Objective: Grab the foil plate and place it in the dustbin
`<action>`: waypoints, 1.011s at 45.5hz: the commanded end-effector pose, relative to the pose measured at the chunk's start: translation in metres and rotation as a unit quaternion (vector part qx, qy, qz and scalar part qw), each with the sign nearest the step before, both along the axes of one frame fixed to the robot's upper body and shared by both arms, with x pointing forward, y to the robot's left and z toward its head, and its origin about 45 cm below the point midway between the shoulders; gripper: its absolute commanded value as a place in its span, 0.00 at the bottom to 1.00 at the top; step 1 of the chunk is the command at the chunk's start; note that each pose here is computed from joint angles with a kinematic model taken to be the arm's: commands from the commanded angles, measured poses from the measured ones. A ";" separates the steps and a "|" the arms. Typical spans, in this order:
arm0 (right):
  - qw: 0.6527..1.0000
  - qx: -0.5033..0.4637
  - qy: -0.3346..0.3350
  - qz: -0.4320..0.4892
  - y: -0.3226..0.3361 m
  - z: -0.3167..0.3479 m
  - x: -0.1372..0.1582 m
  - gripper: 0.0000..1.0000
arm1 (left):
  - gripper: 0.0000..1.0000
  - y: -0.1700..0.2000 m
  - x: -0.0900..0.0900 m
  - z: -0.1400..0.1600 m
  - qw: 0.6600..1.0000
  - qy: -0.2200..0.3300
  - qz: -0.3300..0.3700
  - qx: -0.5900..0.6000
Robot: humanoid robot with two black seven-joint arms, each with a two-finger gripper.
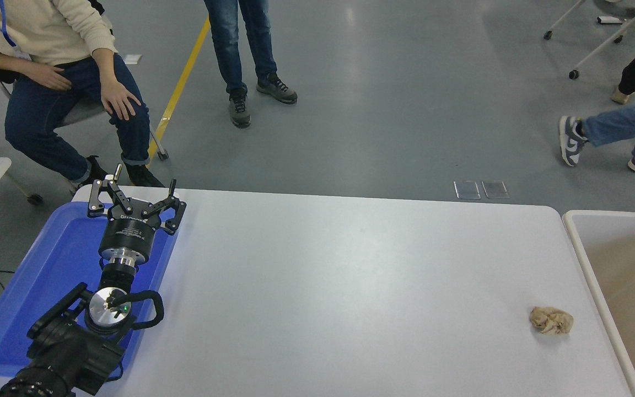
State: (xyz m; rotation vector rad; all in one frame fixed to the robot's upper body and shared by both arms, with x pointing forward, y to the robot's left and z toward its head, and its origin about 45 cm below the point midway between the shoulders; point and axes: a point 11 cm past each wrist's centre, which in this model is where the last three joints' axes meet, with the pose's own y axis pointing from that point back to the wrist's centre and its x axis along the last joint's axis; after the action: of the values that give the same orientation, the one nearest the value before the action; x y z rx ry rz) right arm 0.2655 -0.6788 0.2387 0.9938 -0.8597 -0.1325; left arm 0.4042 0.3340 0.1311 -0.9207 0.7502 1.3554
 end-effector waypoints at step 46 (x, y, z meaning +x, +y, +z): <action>0.985 -0.143 -0.089 0.017 0.013 -0.115 -0.035 0.00 | 1.00 0.000 0.000 0.000 1.000 -0.001 0.001 0.000</action>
State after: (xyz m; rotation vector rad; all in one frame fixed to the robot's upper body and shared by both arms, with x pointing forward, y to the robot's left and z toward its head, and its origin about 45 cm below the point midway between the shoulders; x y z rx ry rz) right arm 0.2316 -0.6679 0.1278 0.7683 -0.9803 0.0942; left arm 0.4042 0.3341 0.1310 -0.9208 0.7502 1.3556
